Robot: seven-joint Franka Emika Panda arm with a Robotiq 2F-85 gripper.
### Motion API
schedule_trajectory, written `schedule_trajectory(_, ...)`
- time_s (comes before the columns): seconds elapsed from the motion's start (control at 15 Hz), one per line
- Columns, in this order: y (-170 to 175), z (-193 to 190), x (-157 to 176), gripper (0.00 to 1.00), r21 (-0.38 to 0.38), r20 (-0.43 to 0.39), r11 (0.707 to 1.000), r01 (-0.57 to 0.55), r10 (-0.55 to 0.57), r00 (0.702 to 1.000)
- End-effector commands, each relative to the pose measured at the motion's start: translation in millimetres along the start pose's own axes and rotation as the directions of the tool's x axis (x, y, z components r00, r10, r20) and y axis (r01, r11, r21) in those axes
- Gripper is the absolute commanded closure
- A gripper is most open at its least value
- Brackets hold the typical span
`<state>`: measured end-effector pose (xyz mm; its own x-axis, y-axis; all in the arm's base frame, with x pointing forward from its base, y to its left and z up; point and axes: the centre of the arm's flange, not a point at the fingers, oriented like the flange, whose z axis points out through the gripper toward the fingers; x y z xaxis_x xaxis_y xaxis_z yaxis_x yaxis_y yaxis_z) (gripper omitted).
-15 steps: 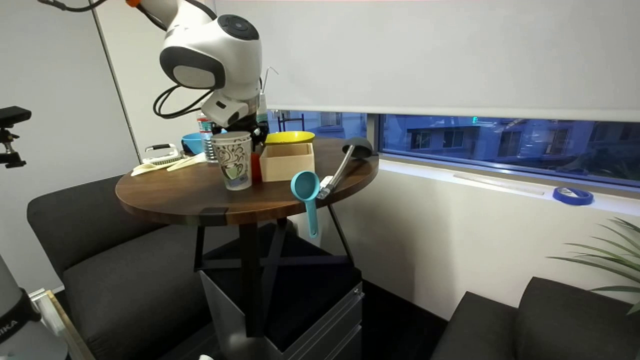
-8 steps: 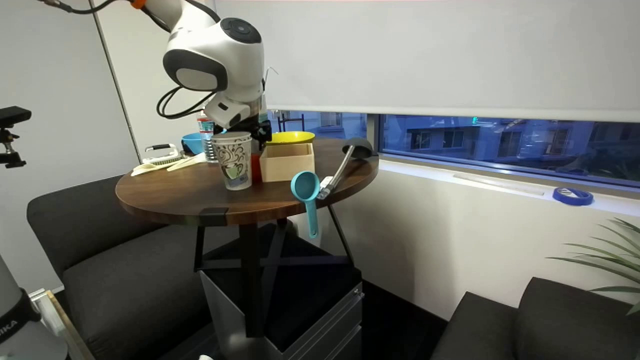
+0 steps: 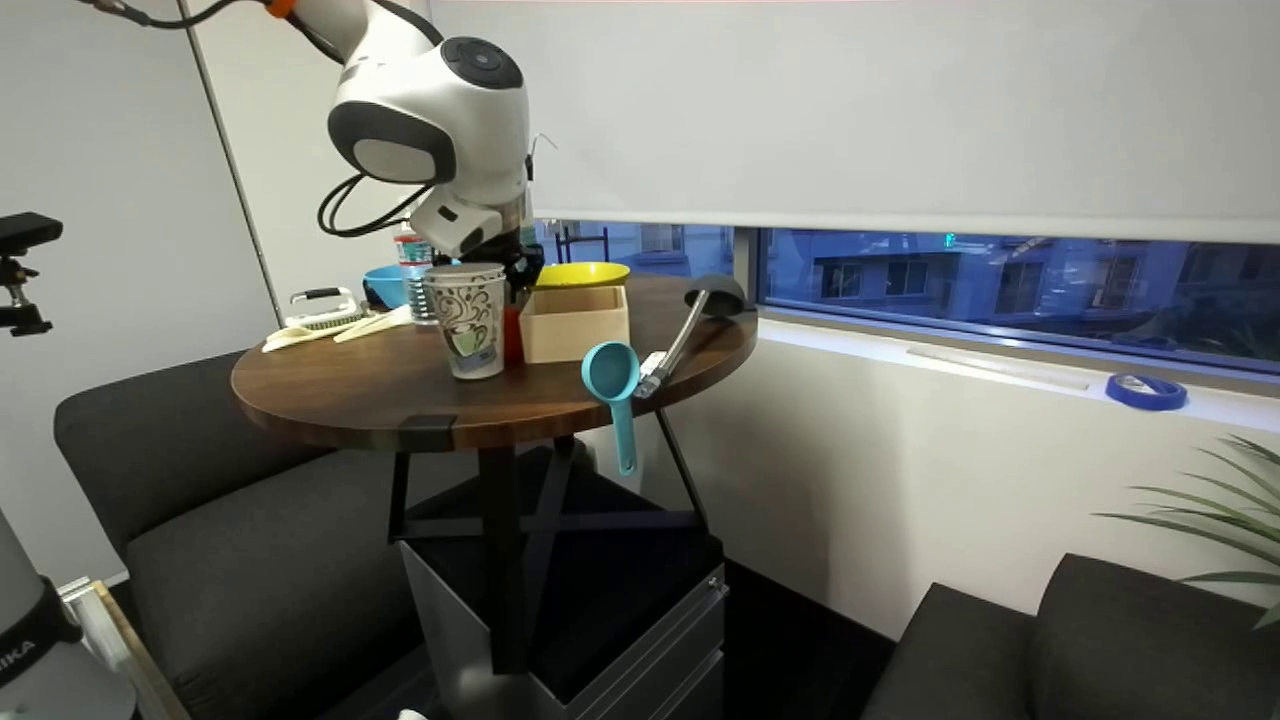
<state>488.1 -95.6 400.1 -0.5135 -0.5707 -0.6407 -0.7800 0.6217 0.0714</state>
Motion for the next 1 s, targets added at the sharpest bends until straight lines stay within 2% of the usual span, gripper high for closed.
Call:
schedule_trajectory(0.0, -3, 2, -3, 0.7, 0.03, 0.002, 0.999, -0.012, 0.012, 1.0)
schedule_trajectory(0.27, -3, -6, 0, 0.98, 0.058, -0.004, 0.998, -0.008, 0.008, 1.0)
schedule_trajectory(0.4, -2, -8, 0, 0.94, 0.068, -0.005, 0.998, -0.005, 0.005, 1.0)
schedule_trajectory(0.67, 2, -12, -2, 0.94, 0.073, -0.011, 0.997, 0.014, -0.013, 1.0)
schedule_trajectory(0.93, 22, -31, -11, 0.94, 0.101, -0.077, 0.987, 0.125, -0.117, 0.99)
